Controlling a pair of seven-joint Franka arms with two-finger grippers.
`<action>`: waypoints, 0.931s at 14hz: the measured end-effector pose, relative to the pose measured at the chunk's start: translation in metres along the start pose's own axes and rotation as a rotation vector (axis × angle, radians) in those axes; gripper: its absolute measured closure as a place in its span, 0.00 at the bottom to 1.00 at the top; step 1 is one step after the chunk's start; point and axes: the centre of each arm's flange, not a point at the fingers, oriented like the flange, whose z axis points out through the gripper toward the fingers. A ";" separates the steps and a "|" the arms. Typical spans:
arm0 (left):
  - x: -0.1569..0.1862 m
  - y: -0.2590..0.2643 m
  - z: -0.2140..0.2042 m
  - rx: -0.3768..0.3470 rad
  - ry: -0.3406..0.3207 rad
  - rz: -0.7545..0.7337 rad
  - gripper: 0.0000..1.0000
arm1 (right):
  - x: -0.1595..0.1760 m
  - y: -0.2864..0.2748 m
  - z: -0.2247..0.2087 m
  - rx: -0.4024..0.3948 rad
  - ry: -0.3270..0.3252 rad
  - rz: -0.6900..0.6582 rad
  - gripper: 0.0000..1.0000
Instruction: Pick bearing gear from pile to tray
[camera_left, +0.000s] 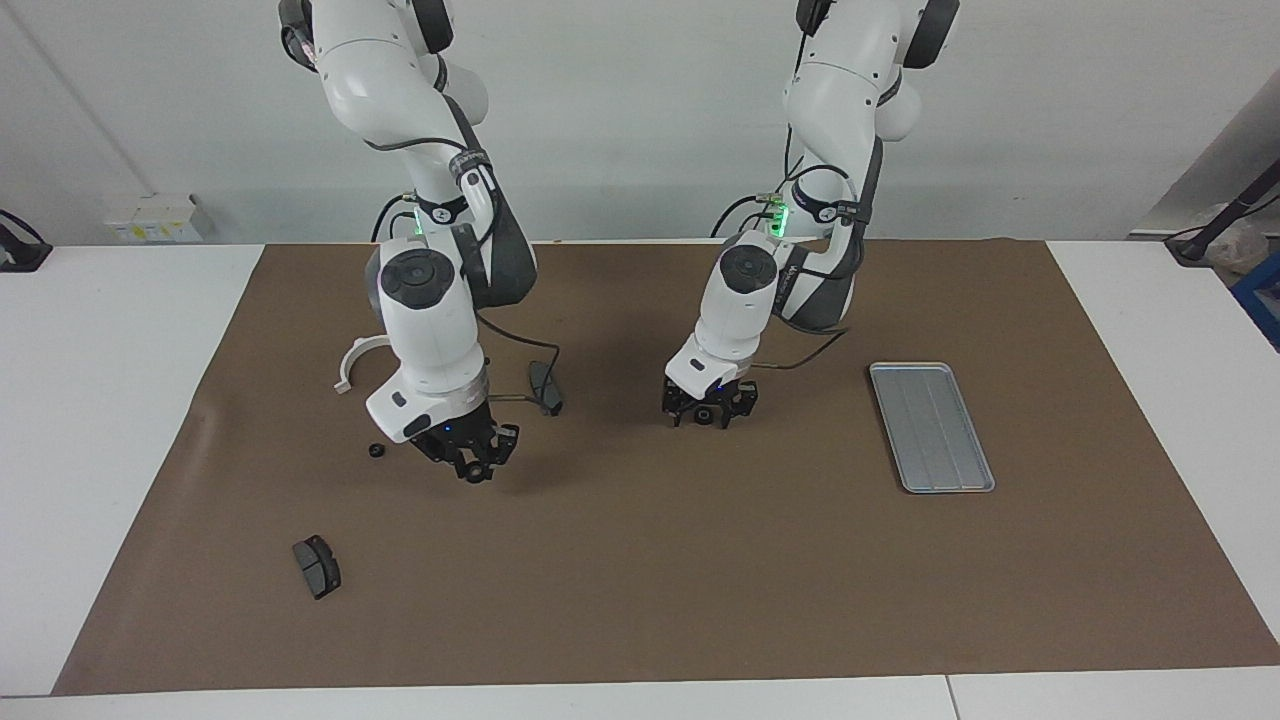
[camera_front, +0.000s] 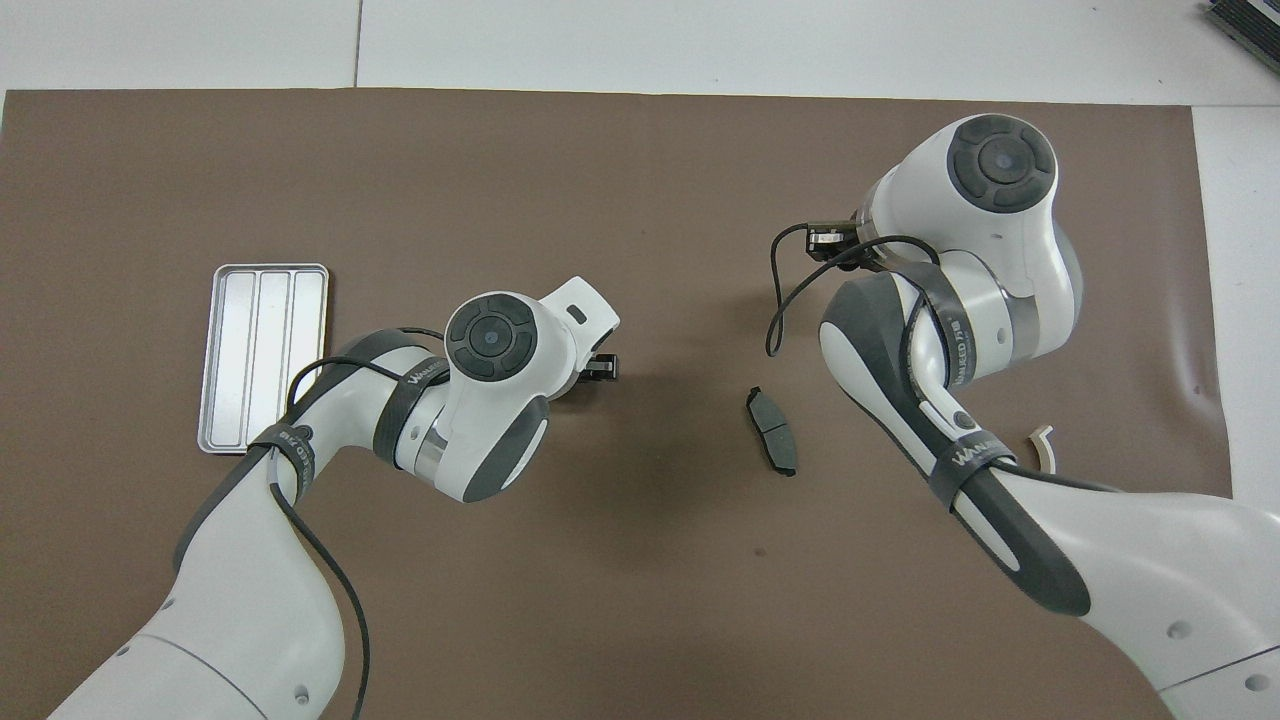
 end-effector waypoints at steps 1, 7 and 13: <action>-0.002 0.001 0.000 0.006 -0.009 0.004 0.23 | -0.004 -0.002 -0.003 -0.003 -0.012 -0.004 0.65; -0.008 0.000 0.000 0.035 -0.059 0.008 0.32 | -0.015 -0.018 -0.009 0.057 -0.058 0.012 0.65; -0.009 0.001 -0.004 0.040 -0.066 0.011 0.54 | -0.018 -0.037 -0.014 0.082 -0.026 0.006 0.65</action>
